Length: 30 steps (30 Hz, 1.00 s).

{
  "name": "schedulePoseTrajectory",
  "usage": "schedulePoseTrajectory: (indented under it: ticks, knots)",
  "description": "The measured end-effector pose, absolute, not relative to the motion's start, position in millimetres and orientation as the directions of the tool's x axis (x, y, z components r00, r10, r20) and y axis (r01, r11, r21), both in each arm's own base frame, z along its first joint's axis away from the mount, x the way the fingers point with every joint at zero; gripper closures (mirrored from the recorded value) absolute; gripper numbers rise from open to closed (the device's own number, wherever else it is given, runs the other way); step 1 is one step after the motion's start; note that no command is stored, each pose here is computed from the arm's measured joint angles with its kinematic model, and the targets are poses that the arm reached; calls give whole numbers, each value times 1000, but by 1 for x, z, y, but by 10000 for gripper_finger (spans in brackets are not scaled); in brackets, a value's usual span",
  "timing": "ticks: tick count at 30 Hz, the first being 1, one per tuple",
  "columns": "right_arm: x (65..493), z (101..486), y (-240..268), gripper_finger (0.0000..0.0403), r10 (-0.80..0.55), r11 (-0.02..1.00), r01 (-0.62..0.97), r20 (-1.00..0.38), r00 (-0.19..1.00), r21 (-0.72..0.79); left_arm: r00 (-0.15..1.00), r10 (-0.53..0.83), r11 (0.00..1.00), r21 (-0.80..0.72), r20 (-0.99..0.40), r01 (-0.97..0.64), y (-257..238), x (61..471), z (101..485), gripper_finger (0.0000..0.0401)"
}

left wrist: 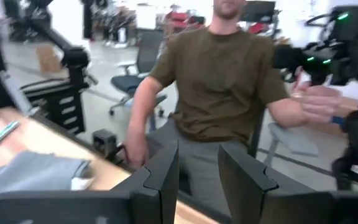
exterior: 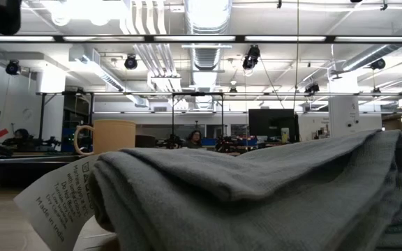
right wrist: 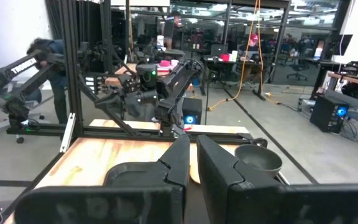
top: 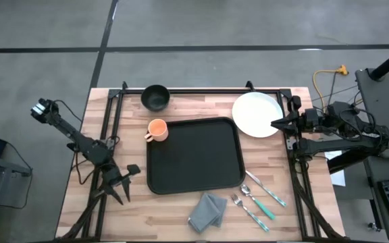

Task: Set up tray
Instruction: Put the white plate on the black serving tray to the bottom left of the orange mug

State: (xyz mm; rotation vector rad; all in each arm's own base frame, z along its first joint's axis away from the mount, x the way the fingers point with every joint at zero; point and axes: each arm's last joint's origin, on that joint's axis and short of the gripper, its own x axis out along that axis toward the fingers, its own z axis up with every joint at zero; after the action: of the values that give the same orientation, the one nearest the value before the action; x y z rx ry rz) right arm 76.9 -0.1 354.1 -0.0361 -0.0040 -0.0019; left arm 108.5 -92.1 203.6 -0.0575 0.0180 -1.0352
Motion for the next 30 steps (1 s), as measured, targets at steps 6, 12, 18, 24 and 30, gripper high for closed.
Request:
schedulePoseTrajectory:
  ticks: [6,12,18,24,30]
  knots:
    - [77,354,0,380,-2,999,2,4,1000,-36,495,-867,494,-36,55,869,-85,98,196,308]
    - [77,354,0,380,-1,999,2,4,1000,-34,505,-852,510,0,141,860,-77,88,194,308]
    - [77,354,0,380,-1,999,2,4,1000,-36,588,-774,611,32,235,791,-68,81,192,308]
    - [77,354,0,380,-1,999,1,4,1000,-35,669,-723,681,12,172,732,-64,80,185,308]
    - [77,354,0,380,-1,999,1,4,1000,-34,677,-729,680,-2,104,733,-64,79,178,308]
